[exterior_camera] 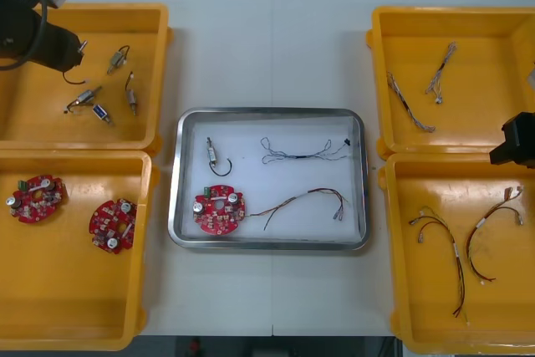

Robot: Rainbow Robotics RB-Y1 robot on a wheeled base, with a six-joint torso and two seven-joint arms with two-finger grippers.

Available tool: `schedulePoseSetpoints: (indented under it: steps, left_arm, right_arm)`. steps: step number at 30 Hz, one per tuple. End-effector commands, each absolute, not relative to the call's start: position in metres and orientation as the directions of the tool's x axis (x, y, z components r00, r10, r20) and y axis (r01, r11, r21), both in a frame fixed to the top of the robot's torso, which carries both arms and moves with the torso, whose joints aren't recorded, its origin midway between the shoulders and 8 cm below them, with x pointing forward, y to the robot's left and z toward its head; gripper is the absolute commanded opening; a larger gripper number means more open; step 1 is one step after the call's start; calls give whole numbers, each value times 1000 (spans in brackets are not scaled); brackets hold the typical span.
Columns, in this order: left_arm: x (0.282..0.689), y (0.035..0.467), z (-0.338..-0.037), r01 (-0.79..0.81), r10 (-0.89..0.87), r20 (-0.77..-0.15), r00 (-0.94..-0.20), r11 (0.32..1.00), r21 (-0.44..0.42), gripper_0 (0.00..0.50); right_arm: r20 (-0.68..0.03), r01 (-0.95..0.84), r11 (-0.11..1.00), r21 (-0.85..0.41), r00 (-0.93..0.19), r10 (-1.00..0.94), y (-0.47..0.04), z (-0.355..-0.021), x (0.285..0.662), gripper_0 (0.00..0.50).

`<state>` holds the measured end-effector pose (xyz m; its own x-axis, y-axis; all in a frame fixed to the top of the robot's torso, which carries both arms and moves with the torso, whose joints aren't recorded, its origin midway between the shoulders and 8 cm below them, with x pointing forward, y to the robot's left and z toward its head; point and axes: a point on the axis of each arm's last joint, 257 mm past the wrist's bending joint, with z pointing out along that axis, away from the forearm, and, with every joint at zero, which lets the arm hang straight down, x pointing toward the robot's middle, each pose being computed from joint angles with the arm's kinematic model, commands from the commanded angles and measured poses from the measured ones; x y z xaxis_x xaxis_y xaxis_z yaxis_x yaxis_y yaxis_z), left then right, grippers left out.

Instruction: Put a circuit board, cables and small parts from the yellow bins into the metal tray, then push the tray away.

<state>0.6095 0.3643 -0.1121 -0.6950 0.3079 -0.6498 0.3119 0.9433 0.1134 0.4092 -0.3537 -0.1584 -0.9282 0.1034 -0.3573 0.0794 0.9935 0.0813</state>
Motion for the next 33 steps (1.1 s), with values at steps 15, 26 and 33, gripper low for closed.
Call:
schedulePoseSetpoints:
  steps: [15,26,33]
  left_arm:
    - [545,285,-36,-6,-128,-641,-757,982,-189,0]
    - [511,228,-84,-129,-245,-588,-771,964,-233,0]
    - [508,193,-117,-200,-310,-564,-766,948,-249,0]
  right_arm:
    - [-371,145,987,73,-914,162,-369,-149,403,500]
    - [-370,132,988,76,-917,151,-367,-148,403,500]
    - [-370,132,988,76,-917,151,-367,-148,403,500]
